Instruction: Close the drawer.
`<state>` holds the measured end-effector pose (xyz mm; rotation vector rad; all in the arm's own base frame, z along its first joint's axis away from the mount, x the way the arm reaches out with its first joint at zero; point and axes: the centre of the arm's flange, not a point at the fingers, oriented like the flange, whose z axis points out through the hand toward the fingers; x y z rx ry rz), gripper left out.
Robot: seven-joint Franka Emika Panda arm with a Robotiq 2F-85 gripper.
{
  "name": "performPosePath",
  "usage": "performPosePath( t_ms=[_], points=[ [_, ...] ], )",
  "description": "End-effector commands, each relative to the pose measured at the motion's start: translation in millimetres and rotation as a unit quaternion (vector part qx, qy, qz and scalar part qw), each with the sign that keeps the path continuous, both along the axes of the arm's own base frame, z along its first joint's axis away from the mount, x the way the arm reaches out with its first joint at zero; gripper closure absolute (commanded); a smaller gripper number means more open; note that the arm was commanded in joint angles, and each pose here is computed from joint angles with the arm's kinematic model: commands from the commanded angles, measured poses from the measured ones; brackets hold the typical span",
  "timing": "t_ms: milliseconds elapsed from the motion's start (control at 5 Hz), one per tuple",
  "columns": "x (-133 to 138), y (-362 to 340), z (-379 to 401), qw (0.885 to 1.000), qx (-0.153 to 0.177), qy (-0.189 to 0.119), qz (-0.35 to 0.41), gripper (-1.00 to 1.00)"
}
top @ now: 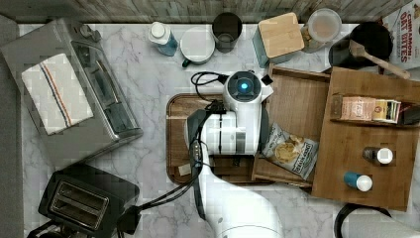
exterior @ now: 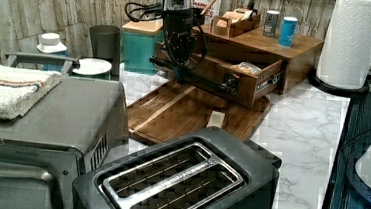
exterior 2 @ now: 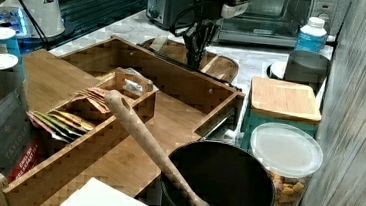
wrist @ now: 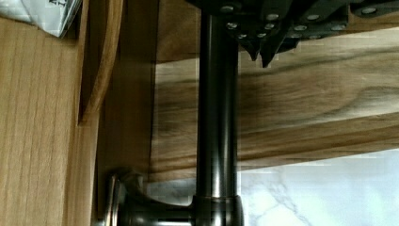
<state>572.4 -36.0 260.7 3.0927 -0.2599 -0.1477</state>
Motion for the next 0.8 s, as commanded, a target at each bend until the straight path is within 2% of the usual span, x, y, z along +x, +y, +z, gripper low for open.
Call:
performPosePath(
  t_ms=[200, 400, 600, 800],
  points=[
    [-24.1, -245.4, 66.0, 0.998, -0.018, -0.045, -0.043, 1.00],
    [-37.9, -302.8, 71.7, 0.998, -0.033, -0.037, -0.032, 1.00],
    [-54.4, -340.6, 75.8, 0.996, -0.060, -0.050, -0.038, 1.00],
    [-68.0, -357.6, 73.3, 0.992, -0.084, -0.078, -0.054, 1.00]
  ],
)
